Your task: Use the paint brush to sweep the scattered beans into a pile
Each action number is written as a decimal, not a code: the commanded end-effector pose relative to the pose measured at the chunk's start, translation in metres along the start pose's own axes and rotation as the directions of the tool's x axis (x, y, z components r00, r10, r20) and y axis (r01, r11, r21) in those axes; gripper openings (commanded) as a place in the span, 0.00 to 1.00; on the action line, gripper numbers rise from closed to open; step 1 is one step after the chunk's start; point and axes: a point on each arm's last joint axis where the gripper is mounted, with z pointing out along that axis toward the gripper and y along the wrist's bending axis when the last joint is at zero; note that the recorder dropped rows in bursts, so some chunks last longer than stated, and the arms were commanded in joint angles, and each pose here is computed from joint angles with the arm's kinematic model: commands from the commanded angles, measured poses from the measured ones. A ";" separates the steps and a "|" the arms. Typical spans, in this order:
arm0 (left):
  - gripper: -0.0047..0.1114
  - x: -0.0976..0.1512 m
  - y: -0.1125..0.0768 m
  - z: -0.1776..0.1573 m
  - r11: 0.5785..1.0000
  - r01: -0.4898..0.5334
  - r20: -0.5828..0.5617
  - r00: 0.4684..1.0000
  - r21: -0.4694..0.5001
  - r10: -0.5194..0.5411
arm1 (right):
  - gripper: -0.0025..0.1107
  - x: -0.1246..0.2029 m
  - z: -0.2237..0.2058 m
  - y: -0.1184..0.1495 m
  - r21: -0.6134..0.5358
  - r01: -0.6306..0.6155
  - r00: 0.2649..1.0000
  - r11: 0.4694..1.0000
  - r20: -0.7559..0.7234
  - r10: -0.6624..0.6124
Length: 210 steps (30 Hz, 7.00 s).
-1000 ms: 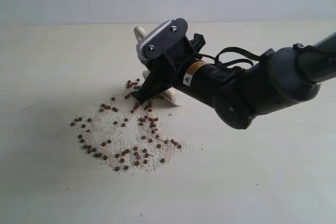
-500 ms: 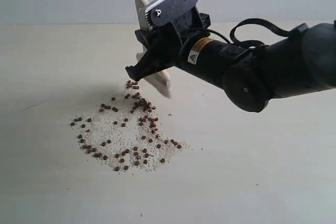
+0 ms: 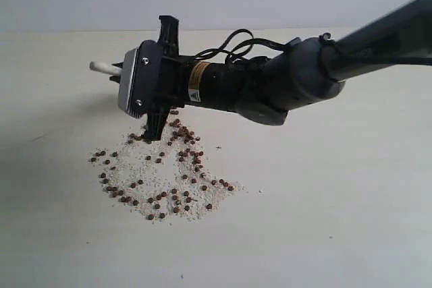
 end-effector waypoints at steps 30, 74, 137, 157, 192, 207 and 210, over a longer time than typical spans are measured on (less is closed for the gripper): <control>0.04 -0.001 0.000 0.000 1.000 0.010 0.006 1.000 0.006 -0.010 | 0.02 0.042 -0.016 -0.036 -0.505 -0.397 0.908 0.766 -0.098 0.406; 0.04 -0.001 0.000 0.000 1.000 0.010 0.006 1.000 0.006 -0.010 | 0.02 0.043 0.006 -0.044 -0.485 -0.315 0.923 0.816 0.041 0.382; 0.04 -0.001 0.000 0.000 1.000 0.013 0.006 1.000 0.005 -0.013 | 0.02 -0.127 0.079 0.059 0.714 -0.700 0.195 0.007 0.181 0.964; 0.04 -0.001 0.000 0.000 1.000 0.013 0.006 1.000 0.005 -0.013 | 0.02 -0.110 0.047 0.057 0.930 -0.366 0.269 0.043 0.061 0.961; 0.04 -0.001 0.000 0.000 1.000 0.013 0.006 1.000 0.005 -0.013 | 0.02 -0.193 0.034 0.076 0.755 -0.576 0.508 0.312 0.031 0.861; 0.04 -0.001 0.000 0.000 1.000 0.013 0.006 1.000 0.005 -0.013 | 0.02 -0.152 0.012 0.111 0.787 -0.544 0.472 0.292 0.000 0.882; 0.04 -0.001 0.000 0.000 1.000 0.013 0.006 1.000 0.005 -0.013 | 0.02 -0.149 0.005 0.108 0.813 -0.504 0.497 0.290 -0.001 0.868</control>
